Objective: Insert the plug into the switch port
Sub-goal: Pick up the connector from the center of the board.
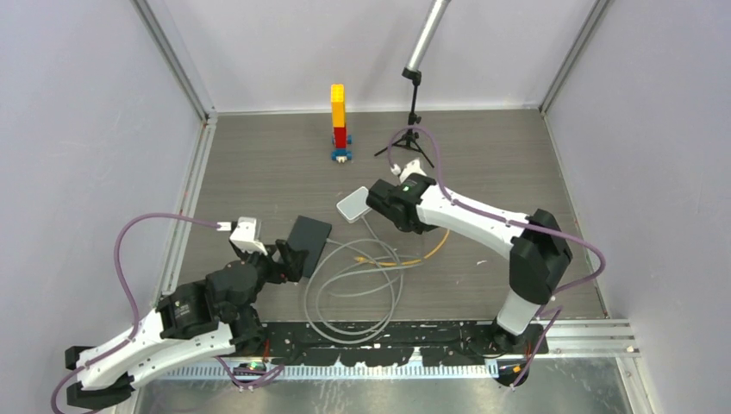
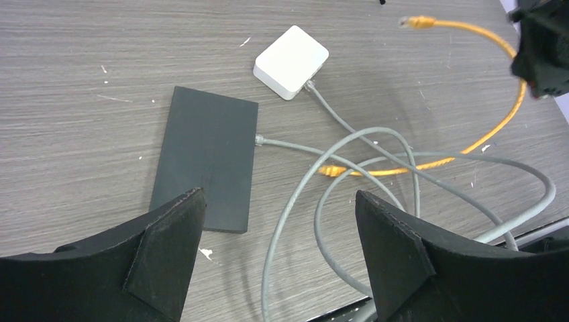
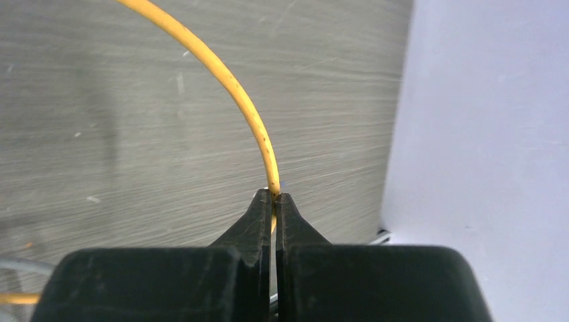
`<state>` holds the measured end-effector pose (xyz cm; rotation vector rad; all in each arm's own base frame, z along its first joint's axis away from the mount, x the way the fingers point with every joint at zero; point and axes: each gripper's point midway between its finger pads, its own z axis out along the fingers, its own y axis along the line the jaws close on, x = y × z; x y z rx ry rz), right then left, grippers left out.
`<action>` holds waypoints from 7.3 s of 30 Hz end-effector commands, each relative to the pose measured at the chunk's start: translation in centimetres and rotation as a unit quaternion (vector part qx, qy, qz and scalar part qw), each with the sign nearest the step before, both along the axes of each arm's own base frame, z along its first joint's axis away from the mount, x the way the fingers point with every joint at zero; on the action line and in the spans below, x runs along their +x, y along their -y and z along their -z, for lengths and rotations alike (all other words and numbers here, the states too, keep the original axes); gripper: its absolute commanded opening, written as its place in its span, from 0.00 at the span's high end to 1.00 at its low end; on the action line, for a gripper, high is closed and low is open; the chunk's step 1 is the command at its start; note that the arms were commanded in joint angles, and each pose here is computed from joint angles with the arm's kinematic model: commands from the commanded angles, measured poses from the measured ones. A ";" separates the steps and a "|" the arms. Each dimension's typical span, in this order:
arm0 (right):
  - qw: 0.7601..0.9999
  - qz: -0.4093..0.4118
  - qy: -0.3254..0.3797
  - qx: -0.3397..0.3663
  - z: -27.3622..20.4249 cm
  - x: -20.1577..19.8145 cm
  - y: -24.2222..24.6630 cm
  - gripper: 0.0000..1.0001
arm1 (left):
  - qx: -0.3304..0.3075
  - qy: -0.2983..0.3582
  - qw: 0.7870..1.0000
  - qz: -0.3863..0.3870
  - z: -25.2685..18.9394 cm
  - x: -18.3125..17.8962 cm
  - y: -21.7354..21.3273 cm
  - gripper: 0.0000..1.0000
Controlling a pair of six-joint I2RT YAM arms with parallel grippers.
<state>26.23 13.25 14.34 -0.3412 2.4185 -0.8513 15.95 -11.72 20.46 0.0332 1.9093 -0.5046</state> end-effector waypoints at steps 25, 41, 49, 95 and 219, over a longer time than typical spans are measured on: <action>0.927 -0.165 0.261 0.212 -22.4 1.9 -0.8 1.00 | -0.107 0.144 0.978 0.102 -12.5 -0.2 4.2 0.14; 0.794 -0.338 0.278 0.423 -23.1 -2.5 -7.2 0.99 | -0.238 0.296 0.898 0.223 -22.1 -1.0 13.1 0.11; 0.757 -0.340 0.287 0.479 -24.3 -3.9 -10.1 1.00 | -0.256 0.365 0.874 0.193 -21.4 1.3 16.5 0.12; 0.717 -0.416 0.225 0.512 -22.1 -9.6 -12.1 0.99 | -0.274 0.441 0.843 0.140 -24.6 3.0 17.3 1.00; 0.524 -0.680 0.250 0.447 -24.5 -17.9 -11.3 1.00 | -0.246 0.513 0.725 0.389 -25.5 -9.6 13.9 0.65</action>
